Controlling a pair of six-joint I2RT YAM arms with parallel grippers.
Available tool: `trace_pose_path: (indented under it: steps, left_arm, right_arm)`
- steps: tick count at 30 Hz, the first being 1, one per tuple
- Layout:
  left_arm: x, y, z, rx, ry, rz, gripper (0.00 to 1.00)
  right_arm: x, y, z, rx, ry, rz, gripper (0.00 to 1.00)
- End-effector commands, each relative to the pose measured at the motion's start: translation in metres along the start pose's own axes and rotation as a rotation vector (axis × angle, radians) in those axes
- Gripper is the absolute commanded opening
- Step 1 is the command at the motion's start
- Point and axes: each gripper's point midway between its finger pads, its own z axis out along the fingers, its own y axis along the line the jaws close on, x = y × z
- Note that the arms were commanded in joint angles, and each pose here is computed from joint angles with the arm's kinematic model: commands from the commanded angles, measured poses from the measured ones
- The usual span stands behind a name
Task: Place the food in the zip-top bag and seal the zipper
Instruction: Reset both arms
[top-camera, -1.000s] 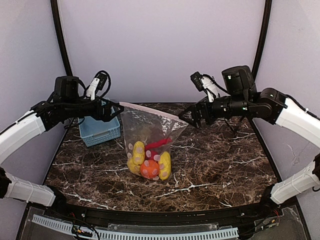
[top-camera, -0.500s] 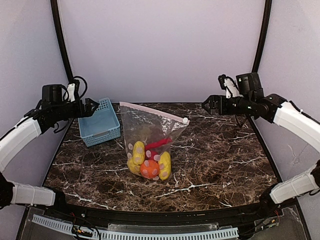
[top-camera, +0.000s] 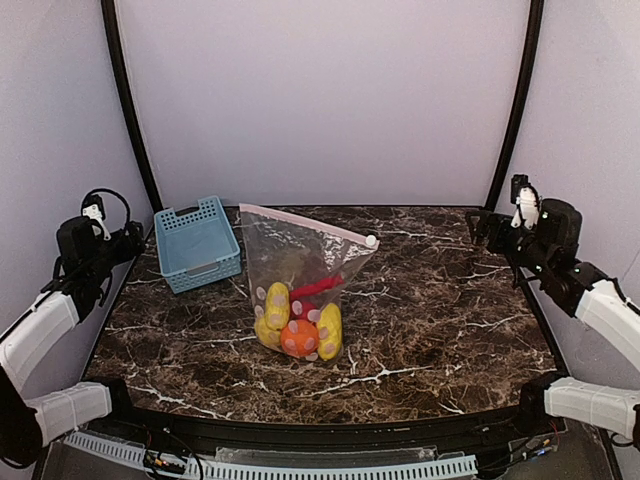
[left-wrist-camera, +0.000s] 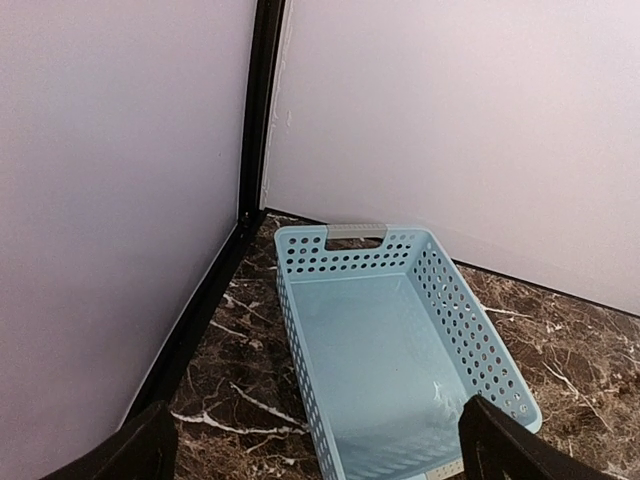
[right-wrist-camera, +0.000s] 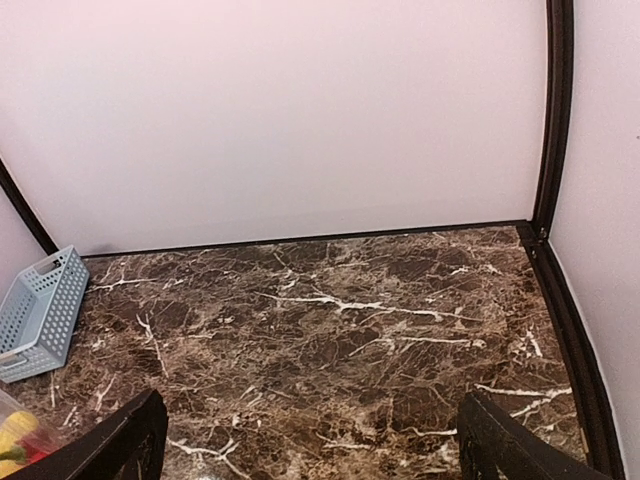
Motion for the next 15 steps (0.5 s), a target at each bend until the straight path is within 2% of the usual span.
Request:
trace_pose_path:
  steps: [1,7,12,15]
  left_arm:
    - [-0.006,0.006,0.004,-0.012,-0.165,0.021,0.99]
    - [0.043,0.015,0.018,-0.008,-0.162,0.079,0.99]
    - [0.056,0.02,0.022,-0.025,-0.165,0.102,0.99]
    - [0.057,0.018,0.02,-0.008,-0.177,0.097,0.99]
  right_arm:
    - [-0.013,-0.013,-0.002,0.044,-0.206,-0.094,0.99]
    - [0.023,-0.04,-0.002,0.15,-0.258,-0.187,0.99]
    - [0.052,-0.057,-0.008,0.207,-0.262,-0.228,0.99]
    - [0.051,-0.056,-0.013,0.204,-0.285,-0.218,0.99]
